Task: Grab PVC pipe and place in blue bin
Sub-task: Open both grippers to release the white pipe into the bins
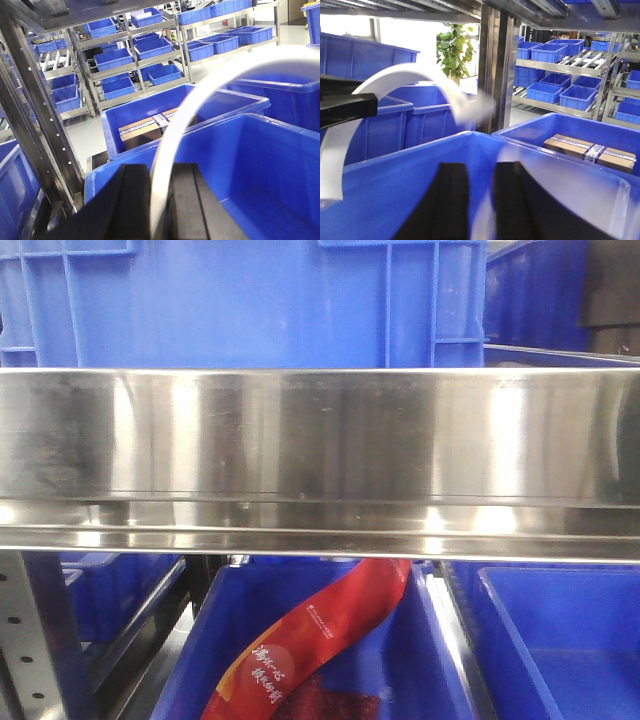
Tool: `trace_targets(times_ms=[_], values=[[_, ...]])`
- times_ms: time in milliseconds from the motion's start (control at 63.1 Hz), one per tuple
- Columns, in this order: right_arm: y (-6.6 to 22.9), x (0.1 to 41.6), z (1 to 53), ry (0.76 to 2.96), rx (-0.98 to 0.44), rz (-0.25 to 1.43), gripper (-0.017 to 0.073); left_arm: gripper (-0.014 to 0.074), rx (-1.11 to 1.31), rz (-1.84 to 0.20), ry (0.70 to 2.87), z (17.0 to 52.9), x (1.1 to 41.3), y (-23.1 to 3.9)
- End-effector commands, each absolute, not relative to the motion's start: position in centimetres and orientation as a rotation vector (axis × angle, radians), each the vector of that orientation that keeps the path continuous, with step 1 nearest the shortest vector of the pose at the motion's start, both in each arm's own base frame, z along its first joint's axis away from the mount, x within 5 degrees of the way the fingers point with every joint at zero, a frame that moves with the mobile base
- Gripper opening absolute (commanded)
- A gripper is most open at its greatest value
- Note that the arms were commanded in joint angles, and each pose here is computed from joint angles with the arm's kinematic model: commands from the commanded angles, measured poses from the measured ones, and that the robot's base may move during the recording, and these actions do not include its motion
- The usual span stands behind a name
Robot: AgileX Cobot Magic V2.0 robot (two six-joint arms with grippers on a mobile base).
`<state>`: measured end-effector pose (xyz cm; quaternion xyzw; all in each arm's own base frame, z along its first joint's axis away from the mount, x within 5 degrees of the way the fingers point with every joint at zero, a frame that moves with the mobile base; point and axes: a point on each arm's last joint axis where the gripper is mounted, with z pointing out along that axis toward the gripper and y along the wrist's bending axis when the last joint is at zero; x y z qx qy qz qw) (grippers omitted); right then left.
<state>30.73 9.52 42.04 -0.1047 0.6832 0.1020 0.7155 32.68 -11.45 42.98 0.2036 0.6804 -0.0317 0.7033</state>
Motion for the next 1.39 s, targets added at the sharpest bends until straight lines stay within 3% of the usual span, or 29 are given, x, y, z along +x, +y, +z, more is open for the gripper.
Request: trace_targets(times_ms=[0, 301, 586, 697, 776, 1030, 1378], values=[[9.5, 30.7, 42.7, 1.465, -0.233, 0.216, 0.0154, 0.013, 0.447, -0.078, 1.462, 43.9, 32.5, -11.6], [9.5, 30.7, 42.8, 1.461, -0.232, 0.216, 0.0158, 0.0151, 0.447, -0.078, 1.46, 43.9, 32.4, -11.6], [9.2, 29.8, 43.6, 1.441, -0.229, 0.218, -0.0014, 0.0145, 0.448, -0.077, 1.457, 43.9, 32.4, -11.6], [8.9, 28.6, 44.5, 1.438, -0.235, 0.218, -0.0172, 0.0029, 0.443, -0.077, 1.444, 44.5, 32.0, -11.4], [8.6, 27.7, 45.0, 1.443, -0.261, 0.197, -0.0162, -0.0111, 0.438, -0.076, 1.429, 45.2, 31.2, -11.1], [7.6, 24.3, 47.0, 1.433, -0.285, 0.176, -0.0162, -0.0111, 0.425, -0.075, 1.43, 46.8, 28.6, -10.1], [5.6, 18.0, 48.2, 1.365, -0.275, 0.169, -0.0162, -0.0111, 0.398, -0.094, 1.4, 47.2, 22.0, -7.8]])
